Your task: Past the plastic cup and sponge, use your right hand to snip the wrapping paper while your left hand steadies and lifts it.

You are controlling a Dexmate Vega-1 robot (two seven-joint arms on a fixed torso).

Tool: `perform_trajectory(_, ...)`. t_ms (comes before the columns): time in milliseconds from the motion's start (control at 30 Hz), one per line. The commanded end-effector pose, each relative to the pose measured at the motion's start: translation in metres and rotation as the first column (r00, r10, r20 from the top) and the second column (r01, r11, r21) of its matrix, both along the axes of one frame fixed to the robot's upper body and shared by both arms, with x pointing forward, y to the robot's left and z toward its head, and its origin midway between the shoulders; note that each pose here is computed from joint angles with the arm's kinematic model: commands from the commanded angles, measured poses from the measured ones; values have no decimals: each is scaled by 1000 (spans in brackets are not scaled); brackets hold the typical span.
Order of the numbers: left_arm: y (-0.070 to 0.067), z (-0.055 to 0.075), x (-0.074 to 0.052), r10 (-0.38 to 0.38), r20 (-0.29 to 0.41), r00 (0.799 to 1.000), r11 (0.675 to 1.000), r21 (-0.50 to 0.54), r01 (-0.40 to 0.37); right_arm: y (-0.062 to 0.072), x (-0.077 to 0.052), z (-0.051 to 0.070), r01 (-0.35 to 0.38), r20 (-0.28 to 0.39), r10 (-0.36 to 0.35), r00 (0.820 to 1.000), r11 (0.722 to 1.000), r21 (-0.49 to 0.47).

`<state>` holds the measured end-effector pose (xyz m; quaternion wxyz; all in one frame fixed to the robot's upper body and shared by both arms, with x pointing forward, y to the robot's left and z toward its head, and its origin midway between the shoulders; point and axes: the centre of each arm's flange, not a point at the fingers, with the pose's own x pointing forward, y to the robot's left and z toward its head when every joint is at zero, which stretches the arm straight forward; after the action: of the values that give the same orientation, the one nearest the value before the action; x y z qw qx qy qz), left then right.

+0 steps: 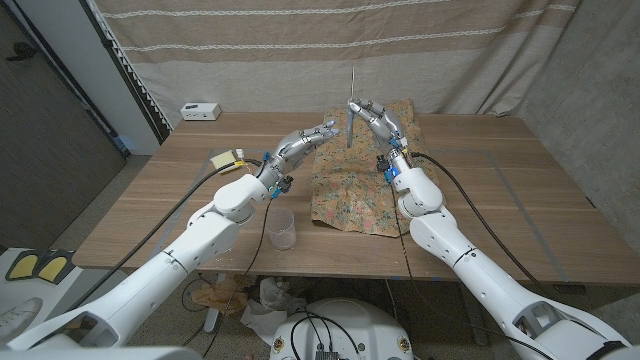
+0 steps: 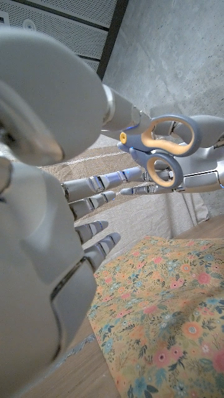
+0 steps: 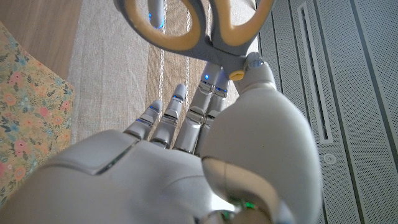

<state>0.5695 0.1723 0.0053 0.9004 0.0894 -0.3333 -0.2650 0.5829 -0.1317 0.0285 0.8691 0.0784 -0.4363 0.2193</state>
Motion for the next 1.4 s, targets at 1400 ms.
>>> perform_trajectory(1400, -4, -4, -2, 15, 12, 1000, 999, 31, -15, 16, -4, -3, -2, 28, 4, 1000, 999, -46)
